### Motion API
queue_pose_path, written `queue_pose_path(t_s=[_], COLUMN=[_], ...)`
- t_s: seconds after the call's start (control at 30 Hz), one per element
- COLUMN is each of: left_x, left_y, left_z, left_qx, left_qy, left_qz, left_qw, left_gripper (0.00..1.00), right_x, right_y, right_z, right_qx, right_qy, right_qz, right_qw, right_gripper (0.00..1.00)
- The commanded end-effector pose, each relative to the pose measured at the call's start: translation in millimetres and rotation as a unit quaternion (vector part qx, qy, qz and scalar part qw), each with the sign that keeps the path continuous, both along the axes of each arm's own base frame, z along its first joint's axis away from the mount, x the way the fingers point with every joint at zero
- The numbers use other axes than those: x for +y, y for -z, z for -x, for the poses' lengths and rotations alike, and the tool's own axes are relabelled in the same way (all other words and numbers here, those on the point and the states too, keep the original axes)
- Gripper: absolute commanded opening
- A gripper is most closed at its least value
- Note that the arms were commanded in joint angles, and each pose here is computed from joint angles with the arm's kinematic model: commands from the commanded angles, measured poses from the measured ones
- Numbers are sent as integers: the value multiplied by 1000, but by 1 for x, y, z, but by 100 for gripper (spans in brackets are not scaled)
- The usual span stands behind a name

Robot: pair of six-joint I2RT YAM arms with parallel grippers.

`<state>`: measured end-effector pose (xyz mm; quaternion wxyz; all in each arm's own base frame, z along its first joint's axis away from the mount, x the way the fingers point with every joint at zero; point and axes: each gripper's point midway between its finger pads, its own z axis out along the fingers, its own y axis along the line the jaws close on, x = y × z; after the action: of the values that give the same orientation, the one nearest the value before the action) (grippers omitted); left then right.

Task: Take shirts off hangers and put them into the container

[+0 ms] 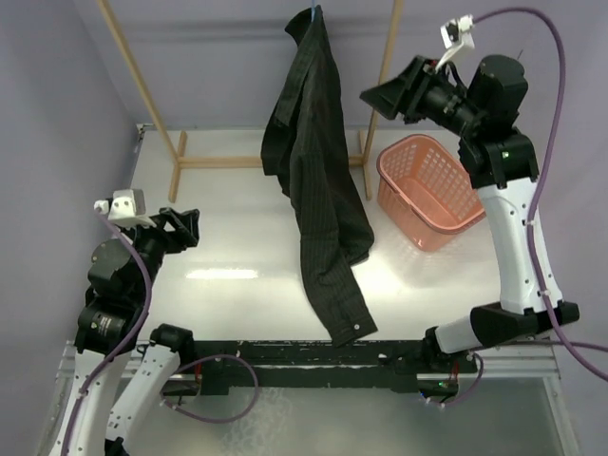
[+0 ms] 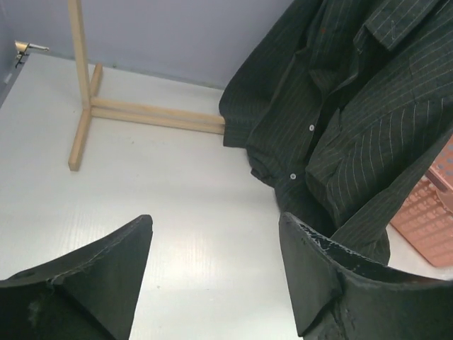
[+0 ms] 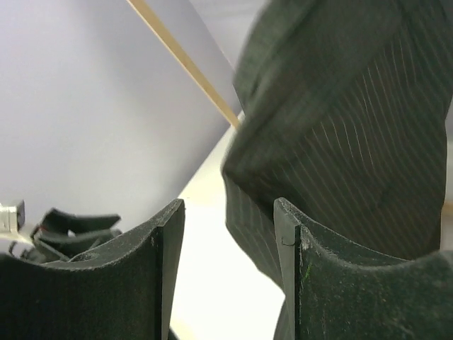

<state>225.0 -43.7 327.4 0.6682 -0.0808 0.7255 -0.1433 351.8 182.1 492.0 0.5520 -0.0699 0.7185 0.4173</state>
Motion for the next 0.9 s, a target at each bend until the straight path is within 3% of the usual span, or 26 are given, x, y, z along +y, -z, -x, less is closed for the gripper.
queue_pose_path(t_s=[0.0,0.1,0.2,0.3,0.43,0.6,0.73,0.87], left_x=[-10,-34,-47,-52,-56,-54,-54,-57], left_y=[-13,-10,1,11,14,16,19,22], left_z=[7,10,6,0,-4,-4,-6,-8], left_qx=[-49,-63,-55,-32,-28,-27,-20,-13], left_qy=[34,120,162,177,187,182,183,187], left_qz=[3,-64,-92,-104,-104,-105,-105,-104], left_qw=[998,989,981,978,976,977,977,977], left_gripper=[69,51,48,68,83,88,88,91], right_x=[4,16,30,50,72,86,91,86], right_y=[-51,-78,-97,-96,-76,-56,-34,-8], right_z=[-14,-37,-58,-71,-74,-75,-86,-99], right_qx=[-72,-97,-124,-144,-156,-159,-144,-139], right_qy=[48,55,62,71,101,115,131,212], right_qz=[21,10,-2,-1,46,93,129,209], right_qw=[996,994,990,987,981,976,972,945], right_gripper=[55,54,49,46,53,60,60,59])
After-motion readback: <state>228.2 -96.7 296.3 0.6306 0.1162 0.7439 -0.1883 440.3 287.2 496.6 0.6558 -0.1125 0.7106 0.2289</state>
